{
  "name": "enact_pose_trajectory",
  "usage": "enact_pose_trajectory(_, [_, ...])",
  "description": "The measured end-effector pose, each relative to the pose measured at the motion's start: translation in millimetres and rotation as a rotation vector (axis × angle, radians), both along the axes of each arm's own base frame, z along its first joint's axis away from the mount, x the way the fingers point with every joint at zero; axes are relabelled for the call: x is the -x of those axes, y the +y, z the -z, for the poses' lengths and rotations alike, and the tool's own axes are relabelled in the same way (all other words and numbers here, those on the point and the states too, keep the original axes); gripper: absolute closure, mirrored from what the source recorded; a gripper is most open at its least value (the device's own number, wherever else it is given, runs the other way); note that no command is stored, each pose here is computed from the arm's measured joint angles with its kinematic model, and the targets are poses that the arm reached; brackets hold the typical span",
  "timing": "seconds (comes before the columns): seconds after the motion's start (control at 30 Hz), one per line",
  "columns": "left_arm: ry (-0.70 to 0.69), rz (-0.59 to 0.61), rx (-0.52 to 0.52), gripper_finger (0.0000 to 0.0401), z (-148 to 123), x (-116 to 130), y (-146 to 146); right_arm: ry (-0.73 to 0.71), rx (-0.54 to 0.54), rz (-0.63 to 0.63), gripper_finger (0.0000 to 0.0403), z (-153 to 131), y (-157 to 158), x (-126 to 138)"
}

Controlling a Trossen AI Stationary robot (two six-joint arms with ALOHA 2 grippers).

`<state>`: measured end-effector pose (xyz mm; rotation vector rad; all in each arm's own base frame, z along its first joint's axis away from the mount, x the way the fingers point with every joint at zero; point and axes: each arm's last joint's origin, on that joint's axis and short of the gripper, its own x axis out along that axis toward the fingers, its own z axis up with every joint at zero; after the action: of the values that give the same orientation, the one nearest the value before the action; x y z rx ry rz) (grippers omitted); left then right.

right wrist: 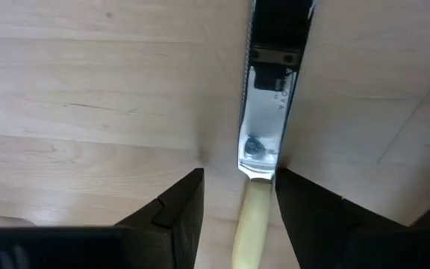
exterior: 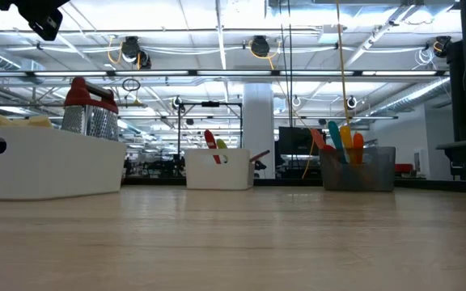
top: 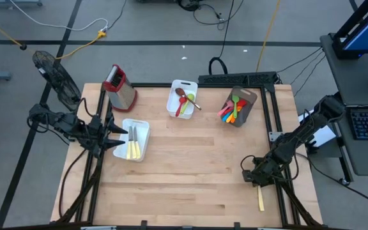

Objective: Pick & Place Kitchen Items
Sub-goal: Put the yellow knife into the bottom white bin

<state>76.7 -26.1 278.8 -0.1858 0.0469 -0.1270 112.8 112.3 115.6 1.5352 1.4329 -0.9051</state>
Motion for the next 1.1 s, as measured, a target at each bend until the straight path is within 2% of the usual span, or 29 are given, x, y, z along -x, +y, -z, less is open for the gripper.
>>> enact_pose_trajectory(0.2, [-0.002,0.001,-0.012,0.0194,0,0,0,0.046,0.078,0.024,0.0255,3,-6,4])
enact_pose_trajectory(0.53, [-0.002,0.000,-0.013,0.0194,0,0,0,0.089,0.204,0.058,0.0353,12,-15,4])
enact_pose_trajectory(0.7, [-0.003,0.000,-0.010,0.0194,0,0,0,-0.072,0.267,0.101,0.0393,14,-12,-7])
enact_pose_trajectory(0.87, [-0.005,-0.002,-0.004,0.0194,0,0,0,-0.224,0.300,0.163,0.0401,12,-13,-19])
enact_pose_trajectory(1.1, [-0.002,-0.003,0.021,0.0194,0,0,0,-0.231,0.311,0.139,0.0402,11,-17,-23])
